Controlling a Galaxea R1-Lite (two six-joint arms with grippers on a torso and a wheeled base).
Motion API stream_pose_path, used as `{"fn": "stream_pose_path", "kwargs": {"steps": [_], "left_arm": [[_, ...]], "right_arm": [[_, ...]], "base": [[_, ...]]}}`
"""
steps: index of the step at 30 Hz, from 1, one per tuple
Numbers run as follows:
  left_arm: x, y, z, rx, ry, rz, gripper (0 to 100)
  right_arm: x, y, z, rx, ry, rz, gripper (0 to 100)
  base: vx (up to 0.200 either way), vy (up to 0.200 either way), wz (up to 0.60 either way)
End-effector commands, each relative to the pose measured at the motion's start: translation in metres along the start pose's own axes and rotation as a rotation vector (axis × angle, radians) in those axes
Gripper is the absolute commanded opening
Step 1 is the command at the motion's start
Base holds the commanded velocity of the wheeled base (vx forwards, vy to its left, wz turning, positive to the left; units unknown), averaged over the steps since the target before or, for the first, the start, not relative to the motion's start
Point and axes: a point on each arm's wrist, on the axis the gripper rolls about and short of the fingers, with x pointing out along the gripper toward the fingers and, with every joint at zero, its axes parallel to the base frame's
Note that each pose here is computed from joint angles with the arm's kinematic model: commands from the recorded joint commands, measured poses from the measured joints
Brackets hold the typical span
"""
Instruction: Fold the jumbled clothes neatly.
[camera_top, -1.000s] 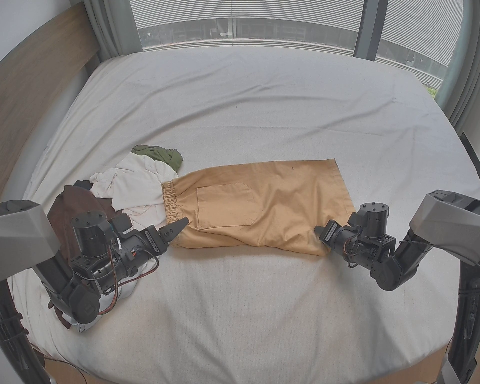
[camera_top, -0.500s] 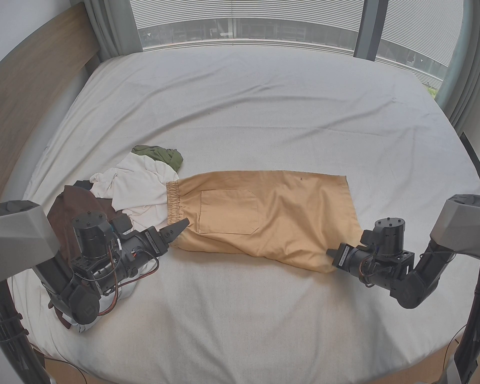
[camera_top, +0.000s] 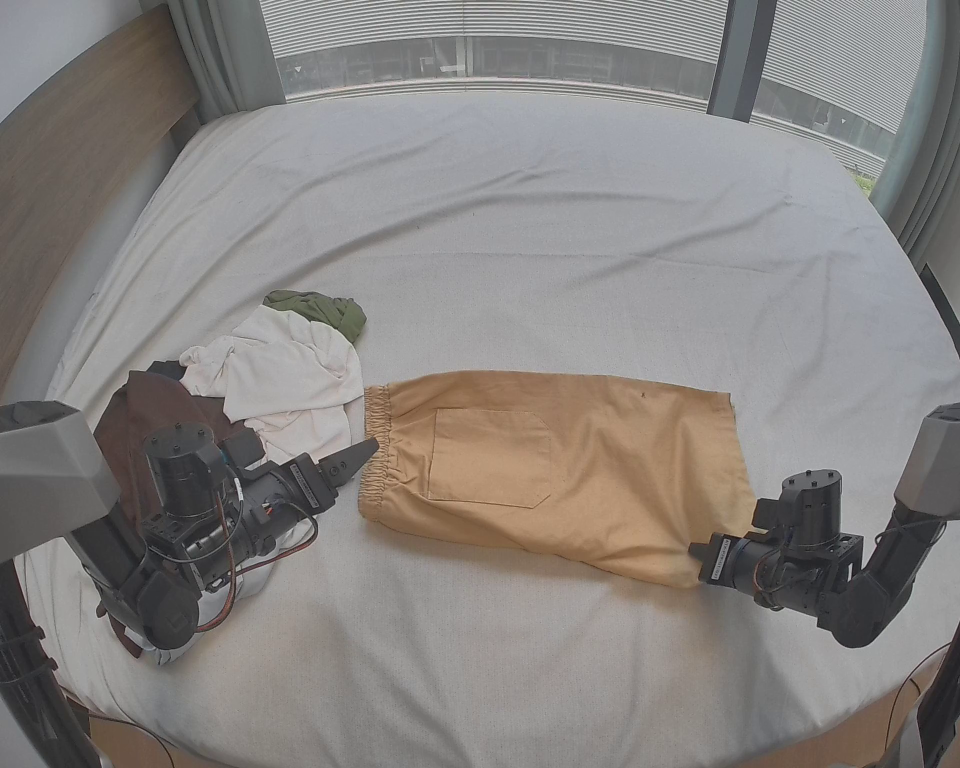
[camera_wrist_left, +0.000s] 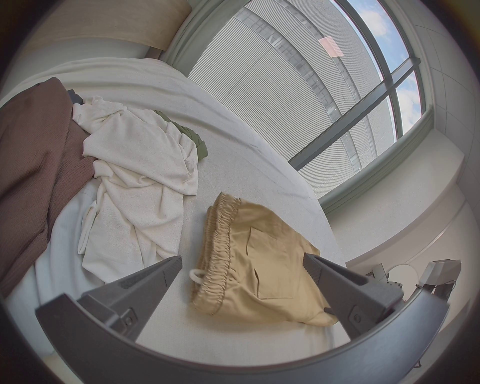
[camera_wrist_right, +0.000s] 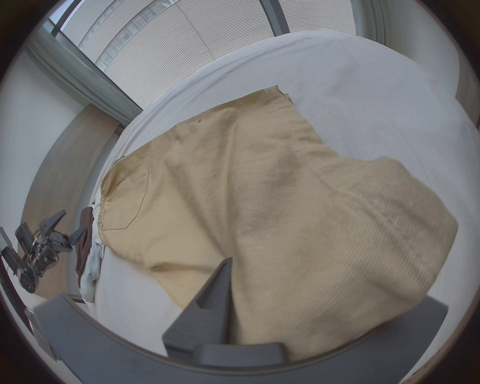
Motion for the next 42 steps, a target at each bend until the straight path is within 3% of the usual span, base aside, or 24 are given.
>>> {"fn": "stream_pose_path", "kwargs": {"steps": [1,10,11,16,25,30,32,33,35,37,42], "left_arm": [[0.000,0.001,-0.002,-0.001,0.007,0.003,100],[-0.001,0.001,-0.008,-0.003,0.035,0.003,100],[-0.001,0.000,-0.009,-0.003,0.036,0.001,100],[-0.001,-0.002,-0.010,-0.002,0.040,-0.004,100],[-0.002,-0.002,-0.011,-0.002,0.045,-0.003,100],[-0.005,0.001,-0.017,-0.008,0.078,-0.002,100],[-0.005,0.001,-0.017,-0.008,0.078,-0.002,100],[-0.004,0.006,-0.025,-0.018,0.117,-0.001,100],[-0.004,0.007,-0.028,-0.022,0.126,0.002,100],[-0.004,0.009,-0.040,-0.030,0.171,0.012,100],[0.001,0.012,-0.054,-0.022,0.192,0.018,100]], "right_arm": [[-0.006,-0.007,-0.002,-0.003,0.006,-0.024,0],[-0.005,-0.004,-0.002,-0.009,0.001,-0.012,0],[-0.005,-0.003,-0.003,-0.010,0.003,-0.012,100],[-0.009,0.003,-0.011,-0.026,0.032,0.011,100],[-0.027,0.018,-0.044,-0.086,0.178,0.099,100],[-0.044,0.044,-0.060,-0.092,0.264,0.266,100],[-0.044,0.044,-0.060,-0.092,0.264,0.266,100],[-0.057,0.065,-0.064,-0.142,0.268,0.388,100],[-0.060,0.071,-0.062,-0.150,0.249,0.417,100],[-0.067,0.084,-0.048,-0.151,0.152,0.505,100],[-0.070,0.091,-0.031,-0.117,0.078,0.558,100]], "base": [[0.000,0.000,0.00],[0.000,0.000,0.00],[0.000,0.000,0.00],[0.000,0.000,0.00],[0.000,0.000,0.00],[0.000,0.000,0.00],[0.000,0.000,0.00],[0.000,0.000,0.00],[0.000,0.000,0.00],[0.000,0.000,0.00],[0.000,0.000,0.00]]}}
